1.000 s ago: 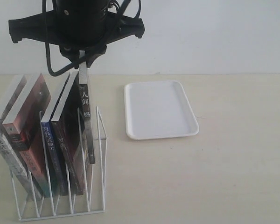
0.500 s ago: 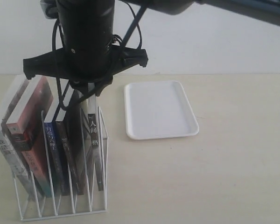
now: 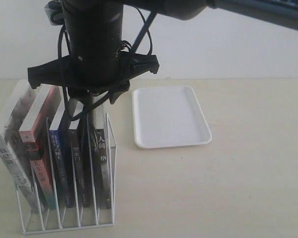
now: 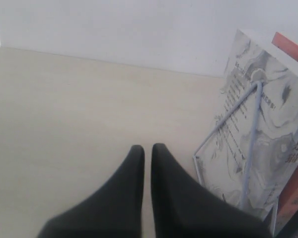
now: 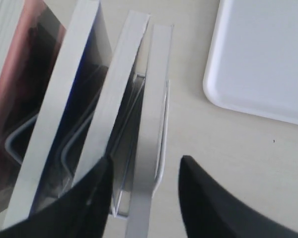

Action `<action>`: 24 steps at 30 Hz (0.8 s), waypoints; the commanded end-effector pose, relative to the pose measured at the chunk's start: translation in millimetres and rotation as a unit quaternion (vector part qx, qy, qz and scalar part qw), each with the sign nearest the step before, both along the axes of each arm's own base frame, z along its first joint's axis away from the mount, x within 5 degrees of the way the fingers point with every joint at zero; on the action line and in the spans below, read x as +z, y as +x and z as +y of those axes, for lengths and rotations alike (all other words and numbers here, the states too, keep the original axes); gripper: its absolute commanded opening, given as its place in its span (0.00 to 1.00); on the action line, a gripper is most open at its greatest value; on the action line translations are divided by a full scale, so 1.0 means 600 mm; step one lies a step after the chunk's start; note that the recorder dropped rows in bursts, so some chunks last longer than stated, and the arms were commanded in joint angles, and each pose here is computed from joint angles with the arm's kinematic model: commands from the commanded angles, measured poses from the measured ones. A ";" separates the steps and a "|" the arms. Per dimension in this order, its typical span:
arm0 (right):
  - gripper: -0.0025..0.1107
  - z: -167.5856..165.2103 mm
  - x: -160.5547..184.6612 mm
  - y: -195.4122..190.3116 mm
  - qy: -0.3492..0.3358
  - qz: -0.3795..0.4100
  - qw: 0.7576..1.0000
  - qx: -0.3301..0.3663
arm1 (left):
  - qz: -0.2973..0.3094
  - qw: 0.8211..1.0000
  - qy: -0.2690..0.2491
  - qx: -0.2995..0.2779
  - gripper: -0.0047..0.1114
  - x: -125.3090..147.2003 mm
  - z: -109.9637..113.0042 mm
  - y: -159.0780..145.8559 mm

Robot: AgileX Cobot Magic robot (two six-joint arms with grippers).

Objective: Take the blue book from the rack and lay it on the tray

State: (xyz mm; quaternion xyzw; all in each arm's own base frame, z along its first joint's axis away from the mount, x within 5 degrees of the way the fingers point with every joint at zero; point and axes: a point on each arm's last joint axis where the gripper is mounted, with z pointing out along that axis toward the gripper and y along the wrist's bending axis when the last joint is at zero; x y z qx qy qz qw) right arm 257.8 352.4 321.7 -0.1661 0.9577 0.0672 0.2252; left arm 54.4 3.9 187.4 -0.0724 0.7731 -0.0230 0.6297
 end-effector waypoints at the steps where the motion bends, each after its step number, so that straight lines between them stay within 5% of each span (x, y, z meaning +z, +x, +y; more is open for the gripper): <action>1: 0.47 -0.002 0.008 0.000 0.000 -0.010 1.000 0.008 | 0.000 1.000 0.003 0.001 0.08 -0.001 0.000 0.000; 9: 0.24 -0.003 0.014 0.002 -0.001 -0.020 1.000 0.012 | 0.000 1.000 0.003 0.001 0.08 -0.001 0.000 0.000; 24: 0.24 0.000 0.064 -0.008 0.048 -0.027 0.998 0.044 | 0.000 1.000 0.003 0.001 0.08 -0.001 0.000 0.000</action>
